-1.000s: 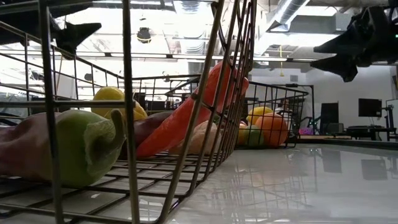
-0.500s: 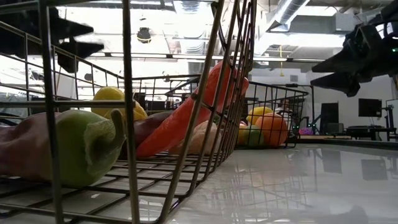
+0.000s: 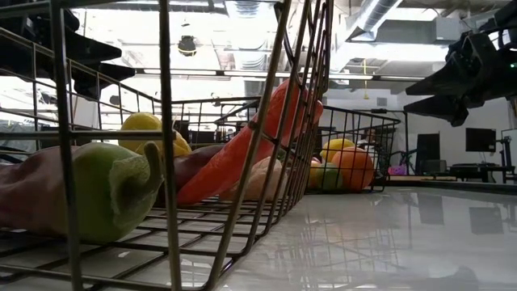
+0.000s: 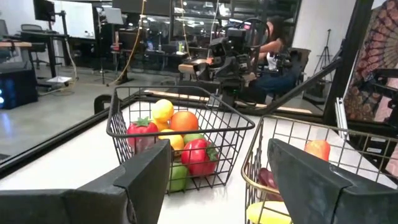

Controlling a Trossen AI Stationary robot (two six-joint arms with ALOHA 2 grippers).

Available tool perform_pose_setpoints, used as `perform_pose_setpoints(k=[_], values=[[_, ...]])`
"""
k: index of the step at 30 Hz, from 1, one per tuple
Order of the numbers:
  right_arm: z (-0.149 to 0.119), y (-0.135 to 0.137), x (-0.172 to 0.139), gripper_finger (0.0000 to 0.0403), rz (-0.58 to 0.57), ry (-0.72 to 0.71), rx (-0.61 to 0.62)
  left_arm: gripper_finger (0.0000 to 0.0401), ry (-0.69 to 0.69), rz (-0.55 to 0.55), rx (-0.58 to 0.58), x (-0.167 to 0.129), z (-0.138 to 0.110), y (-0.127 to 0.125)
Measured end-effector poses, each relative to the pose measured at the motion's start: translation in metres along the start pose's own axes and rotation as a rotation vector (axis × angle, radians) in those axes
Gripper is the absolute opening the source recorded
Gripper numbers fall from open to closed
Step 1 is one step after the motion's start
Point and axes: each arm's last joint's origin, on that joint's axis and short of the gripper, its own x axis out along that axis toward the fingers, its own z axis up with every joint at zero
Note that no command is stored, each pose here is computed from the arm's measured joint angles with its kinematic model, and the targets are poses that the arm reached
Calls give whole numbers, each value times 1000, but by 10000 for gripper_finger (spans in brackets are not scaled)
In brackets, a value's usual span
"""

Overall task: Sort produce into baskets
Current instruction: Return to Home Position

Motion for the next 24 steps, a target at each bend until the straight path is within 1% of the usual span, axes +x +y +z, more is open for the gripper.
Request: perform_pose_setpoints(k=[7,24], values=[[0,0,0,292,0,1,0,256,1,1,20,0,0,0],[0,0,0,292,0,2,0,256,1,2,21,0,0,0]])
